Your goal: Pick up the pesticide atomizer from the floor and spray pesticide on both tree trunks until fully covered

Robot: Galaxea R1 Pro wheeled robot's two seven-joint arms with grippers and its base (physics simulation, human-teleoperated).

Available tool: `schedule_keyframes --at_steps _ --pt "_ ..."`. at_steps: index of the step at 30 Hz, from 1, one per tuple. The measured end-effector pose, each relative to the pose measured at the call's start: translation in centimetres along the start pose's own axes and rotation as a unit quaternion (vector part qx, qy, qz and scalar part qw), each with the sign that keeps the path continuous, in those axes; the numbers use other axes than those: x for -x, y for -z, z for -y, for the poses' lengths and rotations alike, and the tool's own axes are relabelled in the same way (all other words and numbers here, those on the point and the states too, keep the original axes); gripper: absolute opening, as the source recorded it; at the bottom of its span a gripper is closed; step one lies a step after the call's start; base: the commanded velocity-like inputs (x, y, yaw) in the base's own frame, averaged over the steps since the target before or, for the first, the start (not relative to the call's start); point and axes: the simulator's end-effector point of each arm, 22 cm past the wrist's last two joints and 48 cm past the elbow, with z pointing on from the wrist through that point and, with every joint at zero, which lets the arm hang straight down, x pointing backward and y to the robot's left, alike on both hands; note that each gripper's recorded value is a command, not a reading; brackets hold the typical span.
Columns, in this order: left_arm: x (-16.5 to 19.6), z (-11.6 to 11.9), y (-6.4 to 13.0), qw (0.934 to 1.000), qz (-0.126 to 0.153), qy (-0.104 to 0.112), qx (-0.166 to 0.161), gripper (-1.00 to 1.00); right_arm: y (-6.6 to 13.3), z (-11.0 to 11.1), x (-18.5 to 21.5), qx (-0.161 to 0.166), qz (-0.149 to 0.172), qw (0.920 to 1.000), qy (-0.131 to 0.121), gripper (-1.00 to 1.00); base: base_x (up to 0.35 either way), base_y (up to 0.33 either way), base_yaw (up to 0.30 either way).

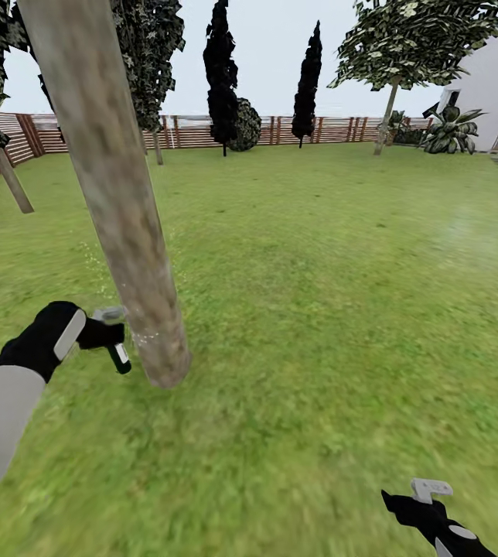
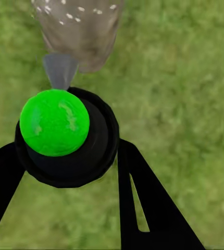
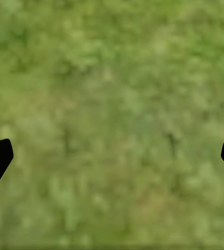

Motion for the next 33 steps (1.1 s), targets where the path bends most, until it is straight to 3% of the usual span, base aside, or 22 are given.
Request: schedule_keyframes --at_steps 3,10,12,14,16,17,20,22,23,26,29,30,32,33 --pt "0.0 -1.1 0.3 1.0 -0.002 0.002 0.007 -1.0 0.0 0.0 0.0 0.0 0.0 1.0 0.0 1.0 -0.261 0.0 0.0" --pt "-0.4 -0.4 -0.1 1.0 -0.006 0.002 0.0 -1.0 0.0 0.0 0.0 0.0 0.0 1.0 0.0 1.0 -0.042 0.0 0.0" --pt "2.6 0.1 1.5 0.9998 0.016 0.002 -0.006 -1.0 0.0 0.0 0.0 0.0 0.0 1.0 0.0 1.0 0.0 0.0 0.0" --pt "8.2 1.2 4.9 0.9982 0.058 0.005 -0.016 -1.0 0.0 0.0 0.0 0.0 0.0 1.0 0.0 1.0 0.0 0.0 0.0" --pt "11.6 1.3 7.1 0.9967 0.079 0.006 -0.014 -1.0 0.0 0.0 0.0 0.0 0.0 1.0 0.0 1.0 0.0 0.0 0.0" --pt "11.9 1.4 7.4 0.9967 0.079 0.009 -0.016 -1.0 0.0 0.0 0.0 0.0 0.0 1.0 0.0 1.0 0.0 0.0 0.0" --pt "10.3 0.8 6.0 0.9983 0.057 0.01 -0.007 -1.0 0.0 0.0 0.0 0.0 0.0 1.0 0.0 1.0 0.0 0.0 0.0" --pt "3.4 -0.7 1.5 0.9997 -0.012 -0.007 0.019 -1.0 0.0 -0.1 0.0 0.0 -0.001 1.0 0.0 1.0 0.0 0.0 0.0" --pt "1.0 -1.1 0.2 0.9991 -0.032 -0.012 0.024 -1.0 0.0 -0.1 -0.1 0.001 -0.001 1.0 0.0 1.0 0.0 0.0 0.0" --pt "-2.7 -1.6 -1.6 0.9977 -0.061 -0.015 0.027 -1.0 0.0 -0.2 -0.1 0.001 -0.001 1.0 0.0 1.0 0.0 0.0 0.0" --pt "-1.9 -0.8 -1.1 0.9983 -0.055 -0.013 0.014 -1.0 0.0 -0.2 -0.1 0.002 -0.001 1.0 0.0 1.0 0.0 0.0 0.0" --pt "0.0 -0.2 -0.2 0.9991 -0.04 -0.013 0.008 -1.0 0.0 -0.2 -0.1 0.002 -0.001 1.0 0.0 1.0 0.0 0.0 0.0" --pt "6.8 1.5 3.6 0.9998 0.013 -0.014 -0.005 -1.0 0.0 -0.2 -0.1 0.001 -0.001 1.0 0.0 1.0 0.0 0.0 0.0" --pt "7.8 1.5 4.2 0.9997 0.021 -0.014 -0.004 -1.0 0.0 -0.2 -0.1 0.001 -0.001 1.0 0.0 1.0 0.0 0.0 0.0"
